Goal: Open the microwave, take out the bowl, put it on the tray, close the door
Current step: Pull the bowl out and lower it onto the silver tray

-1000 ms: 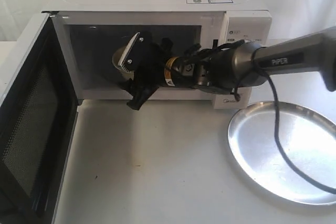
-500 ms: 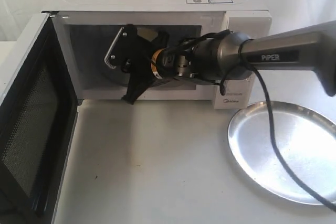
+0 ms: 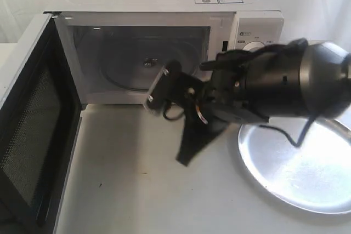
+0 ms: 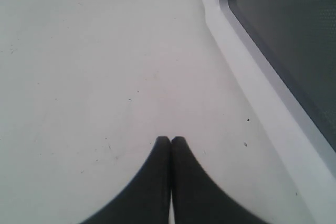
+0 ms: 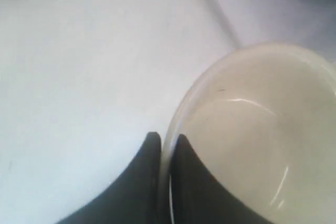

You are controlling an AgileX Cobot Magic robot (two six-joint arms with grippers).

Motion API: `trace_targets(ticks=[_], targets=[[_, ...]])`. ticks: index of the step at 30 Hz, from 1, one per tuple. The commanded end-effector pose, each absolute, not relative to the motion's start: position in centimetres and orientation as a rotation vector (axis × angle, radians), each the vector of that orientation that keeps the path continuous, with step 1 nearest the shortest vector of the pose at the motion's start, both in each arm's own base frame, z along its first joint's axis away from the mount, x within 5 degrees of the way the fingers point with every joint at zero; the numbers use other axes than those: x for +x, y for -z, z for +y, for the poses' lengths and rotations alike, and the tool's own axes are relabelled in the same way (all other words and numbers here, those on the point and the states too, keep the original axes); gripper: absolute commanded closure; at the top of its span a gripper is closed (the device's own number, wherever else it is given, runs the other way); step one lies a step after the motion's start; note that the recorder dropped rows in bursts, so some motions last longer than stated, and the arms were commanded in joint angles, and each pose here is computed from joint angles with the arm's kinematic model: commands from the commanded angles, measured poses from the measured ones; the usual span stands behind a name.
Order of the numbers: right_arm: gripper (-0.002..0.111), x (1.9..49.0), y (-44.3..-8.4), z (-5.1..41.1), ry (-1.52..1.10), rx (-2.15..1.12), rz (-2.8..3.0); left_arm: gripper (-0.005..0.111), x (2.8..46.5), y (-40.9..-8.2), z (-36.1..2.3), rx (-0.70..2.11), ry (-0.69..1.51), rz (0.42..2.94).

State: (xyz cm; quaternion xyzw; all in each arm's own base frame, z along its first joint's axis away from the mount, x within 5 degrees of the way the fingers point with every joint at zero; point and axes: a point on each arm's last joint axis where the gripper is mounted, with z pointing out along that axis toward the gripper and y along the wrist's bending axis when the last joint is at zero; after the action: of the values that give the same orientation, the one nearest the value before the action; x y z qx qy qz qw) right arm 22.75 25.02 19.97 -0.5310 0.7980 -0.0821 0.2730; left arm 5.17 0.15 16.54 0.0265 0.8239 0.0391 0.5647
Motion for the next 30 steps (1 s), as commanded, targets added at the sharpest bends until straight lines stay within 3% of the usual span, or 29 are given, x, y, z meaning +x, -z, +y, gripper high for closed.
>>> trace_targets(ticks=[1,7,15,24,27,30], targets=[[0.108,19.7,-18.1,21.0,0.307,-1.492,2.35,0.107,5.2,-16.6,0.1,0.06,-0.08,1.932],[0.108,17.9,-18.1,18.1,0.324,-1.386,2.346,0.107,5.2,-16.6,0.1,0.06,-0.08,1.932],[0.108,19.3,-19.1,17.1,0.444,-1.116,2.198,0.107,5.2,-16.6,0.1,0.06,-0.08,1.932],[0.108,20.6,-15.1,17.5,0.562,-1.266,2.196,0.107,5.2,-16.6,0.1,0.06,-0.08,1.932],[0.104,21.1,-14.2,16.8,0.664,-1.23,2.238,0.107,5.2,-16.6,0.1,0.06,-0.08,1.932],[0.092,21.5,-14.7,16.6,0.671,-1.082,2.24,0.107,5.2,-16.6,0.1,0.06,-0.08,1.932]])
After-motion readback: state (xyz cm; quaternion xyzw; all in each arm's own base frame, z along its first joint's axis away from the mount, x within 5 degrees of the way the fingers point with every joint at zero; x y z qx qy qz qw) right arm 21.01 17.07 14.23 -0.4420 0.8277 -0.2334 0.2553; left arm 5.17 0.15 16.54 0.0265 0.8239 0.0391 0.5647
